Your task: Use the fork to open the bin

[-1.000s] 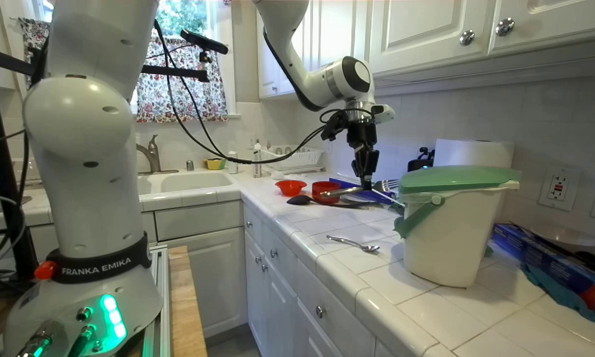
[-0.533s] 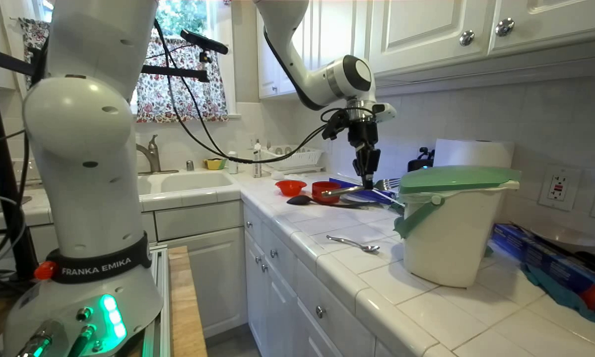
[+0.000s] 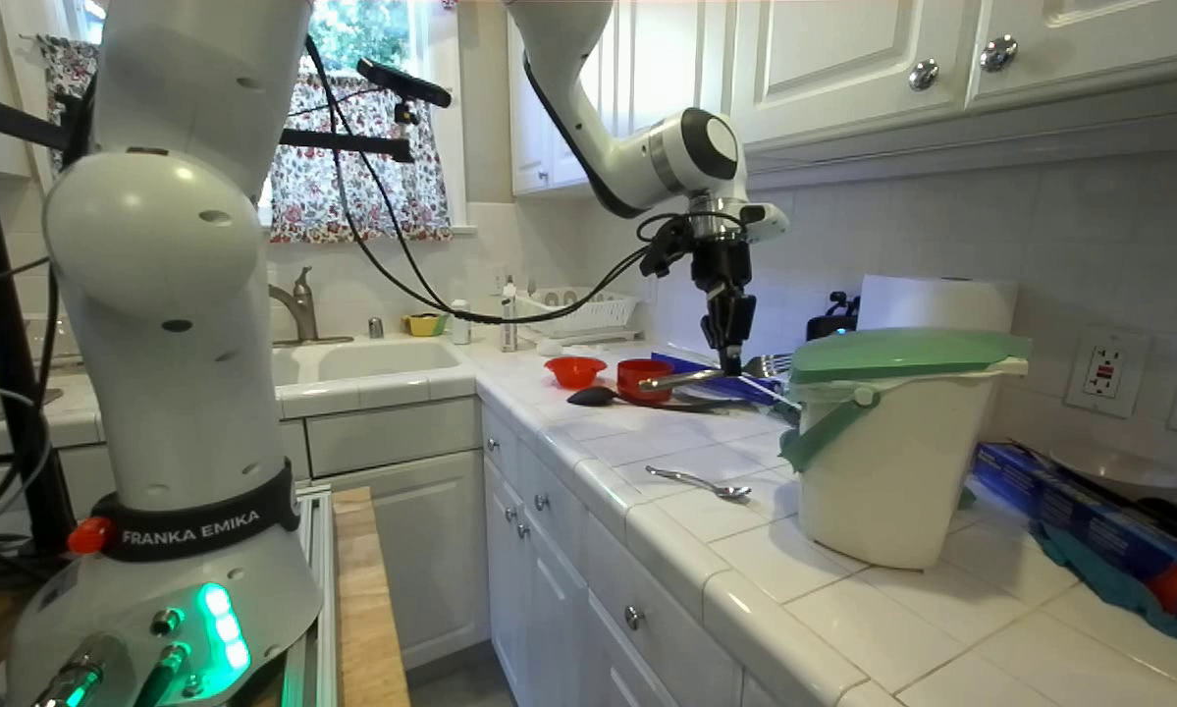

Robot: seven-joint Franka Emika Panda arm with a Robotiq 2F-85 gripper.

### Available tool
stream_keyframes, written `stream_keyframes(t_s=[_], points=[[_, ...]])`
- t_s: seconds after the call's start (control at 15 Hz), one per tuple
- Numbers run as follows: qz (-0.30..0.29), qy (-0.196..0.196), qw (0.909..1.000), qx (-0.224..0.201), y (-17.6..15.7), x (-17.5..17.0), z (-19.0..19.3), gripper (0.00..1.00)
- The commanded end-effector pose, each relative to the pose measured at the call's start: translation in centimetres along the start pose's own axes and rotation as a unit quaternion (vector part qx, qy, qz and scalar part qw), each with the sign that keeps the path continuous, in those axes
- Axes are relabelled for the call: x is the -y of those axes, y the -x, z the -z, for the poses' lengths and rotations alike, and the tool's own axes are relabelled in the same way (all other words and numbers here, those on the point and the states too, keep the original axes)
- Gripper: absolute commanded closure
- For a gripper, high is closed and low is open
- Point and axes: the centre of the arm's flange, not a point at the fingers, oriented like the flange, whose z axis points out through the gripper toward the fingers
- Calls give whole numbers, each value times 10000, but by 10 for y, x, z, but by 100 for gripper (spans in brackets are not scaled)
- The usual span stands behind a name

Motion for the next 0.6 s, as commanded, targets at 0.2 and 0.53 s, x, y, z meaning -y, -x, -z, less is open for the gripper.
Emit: stream_keyframes(t_s=[0.2,0.53], points=[[155,0,9998,116,-9,-1,-4,97],[254,5,9996,144,-10,0,-5,97]])
